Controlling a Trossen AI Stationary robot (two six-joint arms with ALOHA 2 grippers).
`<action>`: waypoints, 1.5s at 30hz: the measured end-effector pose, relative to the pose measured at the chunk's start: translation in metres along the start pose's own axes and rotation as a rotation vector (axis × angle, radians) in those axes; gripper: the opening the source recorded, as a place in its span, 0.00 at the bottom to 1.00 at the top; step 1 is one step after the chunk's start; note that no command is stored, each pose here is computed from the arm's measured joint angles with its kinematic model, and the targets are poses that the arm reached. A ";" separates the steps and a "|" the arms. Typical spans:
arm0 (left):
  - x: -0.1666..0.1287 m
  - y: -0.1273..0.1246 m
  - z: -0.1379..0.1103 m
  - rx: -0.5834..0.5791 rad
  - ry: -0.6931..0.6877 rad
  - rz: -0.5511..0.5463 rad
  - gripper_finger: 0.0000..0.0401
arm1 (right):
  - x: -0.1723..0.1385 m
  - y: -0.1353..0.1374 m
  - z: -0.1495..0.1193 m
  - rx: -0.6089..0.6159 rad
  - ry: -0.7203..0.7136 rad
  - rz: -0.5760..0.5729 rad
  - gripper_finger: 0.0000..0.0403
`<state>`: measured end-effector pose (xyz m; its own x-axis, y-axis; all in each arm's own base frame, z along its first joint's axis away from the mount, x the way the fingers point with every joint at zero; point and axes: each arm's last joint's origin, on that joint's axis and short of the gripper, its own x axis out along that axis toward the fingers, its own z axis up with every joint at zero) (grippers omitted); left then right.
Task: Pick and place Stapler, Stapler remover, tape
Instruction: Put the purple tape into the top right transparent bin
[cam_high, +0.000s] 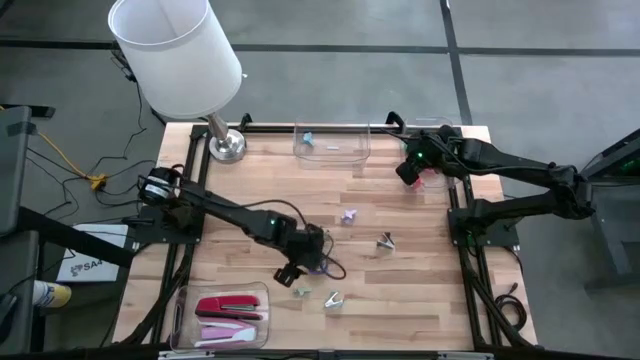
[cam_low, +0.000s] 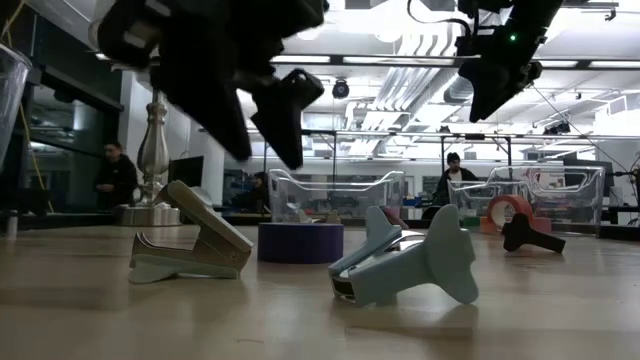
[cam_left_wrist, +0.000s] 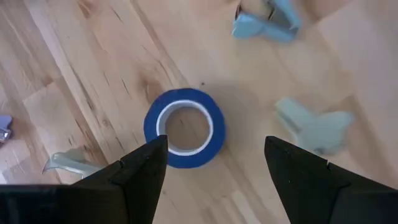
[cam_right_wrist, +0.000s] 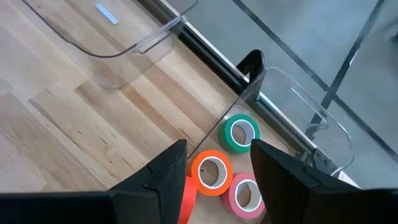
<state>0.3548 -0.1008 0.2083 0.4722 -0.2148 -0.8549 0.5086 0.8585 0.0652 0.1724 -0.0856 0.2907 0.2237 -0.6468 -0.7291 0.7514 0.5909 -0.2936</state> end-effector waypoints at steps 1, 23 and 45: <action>0.003 -0.002 -0.001 0.015 0.010 0.005 0.66 | 0.000 0.000 0.000 -0.005 -0.003 0.001 0.42; 0.060 -0.006 -0.010 0.093 0.050 -0.068 0.66 | 0.000 0.000 0.001 -0.049 -0.008 0.002 0.42; 0.066 -0.006 -0.011 -0.003 0.065 -0.067 0.10 | 0.000 0.000 0.001 -0.076 -0.006 0.001 0.42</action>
<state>0.3748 -0.1148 0.1459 0.3895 -0.2412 -0.8889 0.5355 0.8445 0.0055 0.1730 -0.0859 0.2910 0.2284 -0.6490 -0.7257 0.7019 0.6263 -0.3392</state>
